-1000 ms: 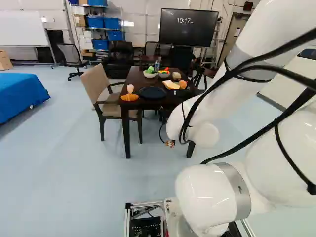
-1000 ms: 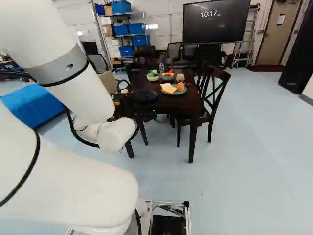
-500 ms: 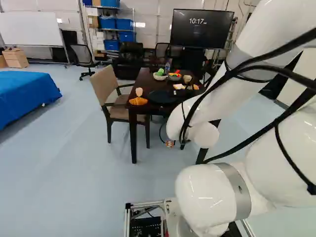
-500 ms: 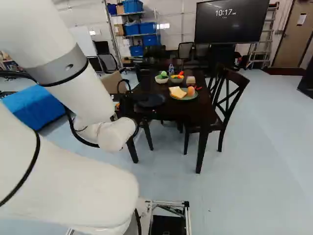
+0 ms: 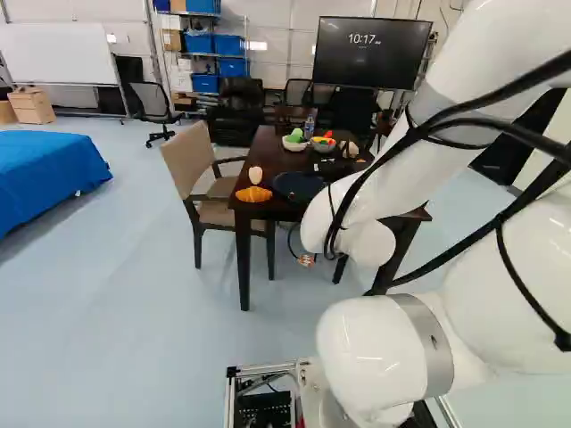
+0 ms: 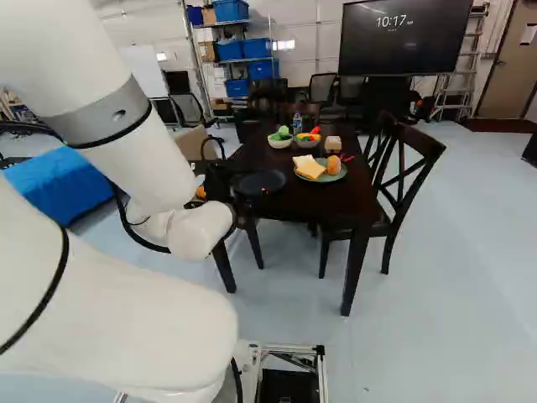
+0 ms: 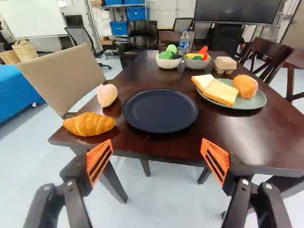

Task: Move the croissant to the empty plate

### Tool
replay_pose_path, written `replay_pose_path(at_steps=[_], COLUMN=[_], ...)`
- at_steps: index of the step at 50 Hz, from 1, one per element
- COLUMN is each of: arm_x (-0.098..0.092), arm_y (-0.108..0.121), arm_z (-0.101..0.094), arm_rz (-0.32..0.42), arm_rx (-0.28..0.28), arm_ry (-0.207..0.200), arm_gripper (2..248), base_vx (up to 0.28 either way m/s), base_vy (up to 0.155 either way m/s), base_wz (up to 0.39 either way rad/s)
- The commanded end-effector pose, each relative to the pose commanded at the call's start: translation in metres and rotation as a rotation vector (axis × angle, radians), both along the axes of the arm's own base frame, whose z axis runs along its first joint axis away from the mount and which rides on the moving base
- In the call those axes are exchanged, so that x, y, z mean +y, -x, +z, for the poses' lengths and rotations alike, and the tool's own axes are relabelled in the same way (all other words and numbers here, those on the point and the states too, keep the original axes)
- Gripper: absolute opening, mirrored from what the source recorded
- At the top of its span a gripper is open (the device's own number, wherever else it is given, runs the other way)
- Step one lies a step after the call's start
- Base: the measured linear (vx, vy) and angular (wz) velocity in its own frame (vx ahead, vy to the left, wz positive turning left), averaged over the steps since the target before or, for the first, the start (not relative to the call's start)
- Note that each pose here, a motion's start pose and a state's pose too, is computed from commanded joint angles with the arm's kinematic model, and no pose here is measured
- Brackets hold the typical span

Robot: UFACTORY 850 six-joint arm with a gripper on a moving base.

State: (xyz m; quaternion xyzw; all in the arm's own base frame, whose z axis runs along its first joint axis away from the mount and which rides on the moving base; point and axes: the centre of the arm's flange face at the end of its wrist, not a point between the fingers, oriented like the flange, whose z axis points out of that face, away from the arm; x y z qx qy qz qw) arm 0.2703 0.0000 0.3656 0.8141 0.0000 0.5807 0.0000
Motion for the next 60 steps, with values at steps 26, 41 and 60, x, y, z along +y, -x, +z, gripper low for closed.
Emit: replay_pose_path(at_steps=[26,41,60], arm_x=[0.000,0.000,0.002], arm_y=[0.000,0.000,-0.013], arm_z=[0.000,0.000,0.013], arm_rz=[0.000,0.000,0.005], arm_rx=[0.000,0.000,-0.028], arm_ry=[0.000,0.000,0.000], arm_gripper=[247,247,247], base_vx=[0.051,0.000,0.000], base_vy=[0.001,0.000,0.000], base_wz=[-0.001,0.000,0.000])
